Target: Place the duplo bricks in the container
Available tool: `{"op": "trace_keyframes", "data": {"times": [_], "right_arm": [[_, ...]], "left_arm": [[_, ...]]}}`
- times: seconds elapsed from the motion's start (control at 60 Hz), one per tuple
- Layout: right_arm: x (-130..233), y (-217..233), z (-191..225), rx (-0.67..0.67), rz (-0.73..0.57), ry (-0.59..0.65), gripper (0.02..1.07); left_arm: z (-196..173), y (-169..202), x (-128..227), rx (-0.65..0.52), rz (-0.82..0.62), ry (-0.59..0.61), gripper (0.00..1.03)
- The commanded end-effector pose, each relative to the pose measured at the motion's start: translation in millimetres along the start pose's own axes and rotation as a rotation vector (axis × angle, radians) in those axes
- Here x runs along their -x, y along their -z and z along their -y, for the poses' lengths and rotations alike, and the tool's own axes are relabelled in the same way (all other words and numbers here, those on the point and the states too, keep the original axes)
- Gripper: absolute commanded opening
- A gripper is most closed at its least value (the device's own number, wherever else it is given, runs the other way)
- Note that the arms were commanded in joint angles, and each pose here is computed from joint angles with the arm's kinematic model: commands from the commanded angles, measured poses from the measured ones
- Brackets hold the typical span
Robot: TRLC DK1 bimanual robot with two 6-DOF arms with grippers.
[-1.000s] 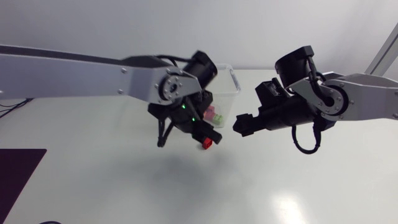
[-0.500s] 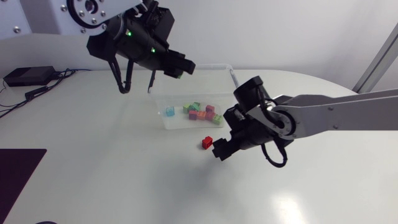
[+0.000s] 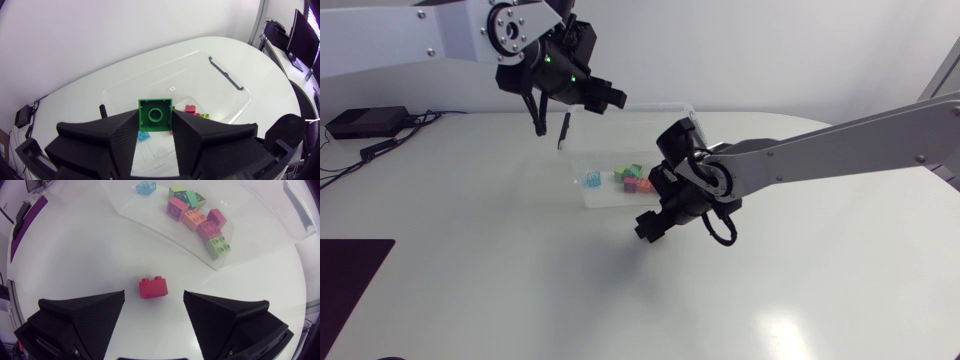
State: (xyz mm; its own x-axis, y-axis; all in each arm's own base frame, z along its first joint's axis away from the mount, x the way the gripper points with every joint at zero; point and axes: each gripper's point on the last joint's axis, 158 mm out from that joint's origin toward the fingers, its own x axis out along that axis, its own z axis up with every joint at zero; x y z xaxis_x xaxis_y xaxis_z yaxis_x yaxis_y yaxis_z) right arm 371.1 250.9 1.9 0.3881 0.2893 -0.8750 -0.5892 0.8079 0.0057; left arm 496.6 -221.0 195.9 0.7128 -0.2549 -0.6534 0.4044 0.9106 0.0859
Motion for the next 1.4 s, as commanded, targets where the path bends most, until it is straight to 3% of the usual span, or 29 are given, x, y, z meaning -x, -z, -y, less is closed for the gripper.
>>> {"op": "trace_keyframes", "data": {"times": [0.0, 0.133, 0.183, 0.283, 0.383, 0.583, 0.667, 0.9, 1.05, 1.217, 1.383], "right_arm": [[-10, 1, -2, 0.033, -0.028, 0.003, 0.88], [-16, 2, -1, 0.053, -0.053, 0.011, 0.88], [-18, 2, -1, 0.056, -0.056, 0.013, 0.88], [-21, 3, 1, 0.054, -0.069, 0.016, 0.88], [-24, 4, 1, 0.057, -0.078, 0.016, 0.88], [-31, 7, 0, 0.063, -0.103, 0.017, 0.87], [-33, 9, -1, 0.072, -0.118, 0.014, 0.82], [-37, 8, -3, 0.074, -0.127, 0.011, 0.54], [-37, 7, -7, 0.081, -0.126, 0.008, 0.22], [-10, -1, -9, 0.087, -0.083, 0.020, 0.21], [53, -31, -5, 0.070, 0.043, 0.046, 0.21]], "left_arm": [[-10, -6, -18, -0.001, 0.006, -0.016, 0.30], [-20, -3, -39, 0.009, -0.014, -0.028, 0.35], [-20, -2, -48, 0.005, -0.020, -0.029, 0.46], [-22, 2, -60, 0.004, -0.047, -0.032, 0.81], [-24, 1, -62, 0.007, -0.044, -0.036, 0.98], [-34, -4, -47, 0.012, -0.035, -0.050, 0.99], [-39, -8, -32, 0.018, -0.018, -0.057, 0.99], [-46, -15, 23, 0.019, 0.038, -0.069, 0.99], [-55, -15, 59, 0.025, 0.076, -0.085, 0.99], [-61, -9, 91, 0.025, 0.104, -0.100, 0.99], [-64, -3, 128, 0.028, 0.148, -0.113, 0.99]]}}
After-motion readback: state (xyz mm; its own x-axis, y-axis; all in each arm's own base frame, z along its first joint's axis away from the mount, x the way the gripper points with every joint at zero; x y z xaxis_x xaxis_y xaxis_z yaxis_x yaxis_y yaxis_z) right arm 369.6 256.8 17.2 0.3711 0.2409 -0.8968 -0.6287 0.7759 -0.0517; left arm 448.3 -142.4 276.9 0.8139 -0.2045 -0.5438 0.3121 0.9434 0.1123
